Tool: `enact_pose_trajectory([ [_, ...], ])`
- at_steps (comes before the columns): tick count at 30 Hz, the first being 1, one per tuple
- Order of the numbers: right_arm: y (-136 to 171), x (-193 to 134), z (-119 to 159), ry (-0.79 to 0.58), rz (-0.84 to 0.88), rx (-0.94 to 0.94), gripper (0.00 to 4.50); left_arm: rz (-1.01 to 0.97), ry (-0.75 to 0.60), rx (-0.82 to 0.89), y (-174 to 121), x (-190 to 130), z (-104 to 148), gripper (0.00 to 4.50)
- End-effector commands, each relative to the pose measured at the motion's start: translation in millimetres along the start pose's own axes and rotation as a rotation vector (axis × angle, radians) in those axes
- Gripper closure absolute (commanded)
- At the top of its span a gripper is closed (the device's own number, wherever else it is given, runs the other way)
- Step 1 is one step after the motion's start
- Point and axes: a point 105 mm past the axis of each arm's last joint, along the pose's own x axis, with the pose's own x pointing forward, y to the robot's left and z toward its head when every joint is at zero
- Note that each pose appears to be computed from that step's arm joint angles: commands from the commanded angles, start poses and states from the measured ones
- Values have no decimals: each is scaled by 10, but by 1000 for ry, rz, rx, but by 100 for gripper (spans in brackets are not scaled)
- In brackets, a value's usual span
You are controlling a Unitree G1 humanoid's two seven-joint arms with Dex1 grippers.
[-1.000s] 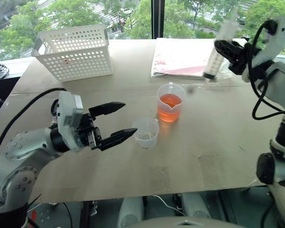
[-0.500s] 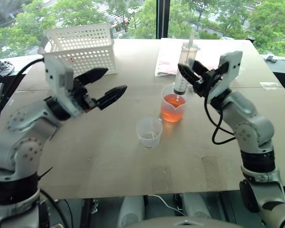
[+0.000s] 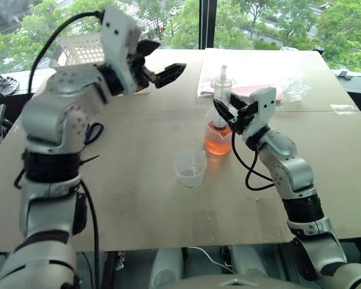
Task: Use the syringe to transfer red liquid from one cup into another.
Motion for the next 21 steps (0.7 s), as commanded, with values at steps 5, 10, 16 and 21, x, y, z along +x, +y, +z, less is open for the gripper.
enact_pose_trajectory([
  [5, 114, -27, 261, -83, 37, -13, 309, -123, -51, 79, -79, 334, 133, 0],
  [10, 154, -50, 295, -89, 67, -7, 309, -178, -75, 97, -88, 423, 165, 0],
  [16, 141, -63, 300, -78, 78, -9, 310, -293, -100, 82, -220, 442, 215, 0],
  [21, 154, -69, 270, -53, 98, -23, 310, -347, -119, 75, -287, 473, 235, 0],
])
